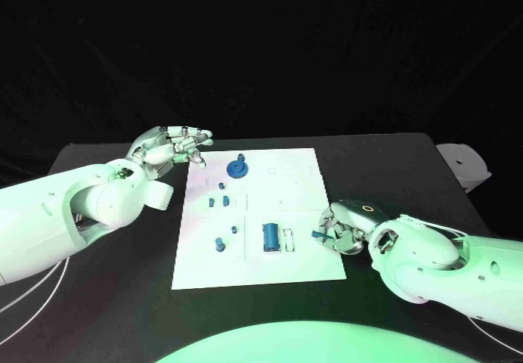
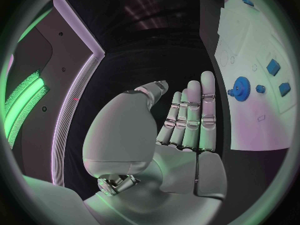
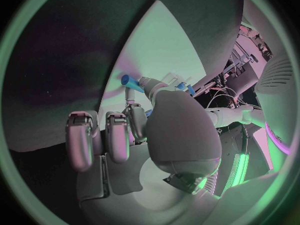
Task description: Assemble the parts on the task board
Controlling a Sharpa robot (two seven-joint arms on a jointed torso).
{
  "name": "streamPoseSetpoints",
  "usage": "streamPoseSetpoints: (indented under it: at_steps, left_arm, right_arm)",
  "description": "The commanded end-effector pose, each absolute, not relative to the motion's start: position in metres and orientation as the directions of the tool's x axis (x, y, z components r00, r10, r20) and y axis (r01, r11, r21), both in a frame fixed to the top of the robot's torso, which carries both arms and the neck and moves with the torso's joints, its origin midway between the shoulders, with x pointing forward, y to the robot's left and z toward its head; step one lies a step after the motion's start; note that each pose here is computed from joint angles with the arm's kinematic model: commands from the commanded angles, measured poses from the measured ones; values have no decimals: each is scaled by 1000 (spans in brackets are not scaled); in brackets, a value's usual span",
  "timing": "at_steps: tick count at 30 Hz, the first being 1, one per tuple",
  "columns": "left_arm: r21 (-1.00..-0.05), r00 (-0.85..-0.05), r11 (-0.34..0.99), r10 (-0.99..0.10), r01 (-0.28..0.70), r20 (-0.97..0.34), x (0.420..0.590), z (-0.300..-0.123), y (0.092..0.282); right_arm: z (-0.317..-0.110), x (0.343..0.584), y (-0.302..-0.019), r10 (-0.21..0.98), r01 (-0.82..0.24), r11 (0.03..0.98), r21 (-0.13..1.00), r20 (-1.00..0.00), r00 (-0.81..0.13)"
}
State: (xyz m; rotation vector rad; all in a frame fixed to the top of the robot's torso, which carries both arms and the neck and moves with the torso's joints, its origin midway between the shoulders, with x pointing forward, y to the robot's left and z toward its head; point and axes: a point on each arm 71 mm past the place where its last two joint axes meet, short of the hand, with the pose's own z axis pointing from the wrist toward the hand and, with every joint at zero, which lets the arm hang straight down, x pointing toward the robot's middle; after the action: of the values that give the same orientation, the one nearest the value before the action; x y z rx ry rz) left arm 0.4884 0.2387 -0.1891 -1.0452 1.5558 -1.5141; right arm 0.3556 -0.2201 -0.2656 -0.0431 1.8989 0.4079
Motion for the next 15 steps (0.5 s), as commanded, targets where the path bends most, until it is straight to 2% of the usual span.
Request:
streamPoseSetpoints:
  at_steps: [1,7,15]
  left_arm:
    - [-997,-434,-26,-899,-68,53,488,-188,236]
    - [-997,-437,-27,-898,-68,54,488,-188,235]
    - [-997,-439,-27,-897,-68,54,487,-188,234]
  right_arm:
    - [-265,352,-217,197,-192,939,285,-904,-378]
    - [-253,353,-206,261,-196,919,343,-900,-350]
    - [-252,354,-193,314,-181,899,398,-876,-367]
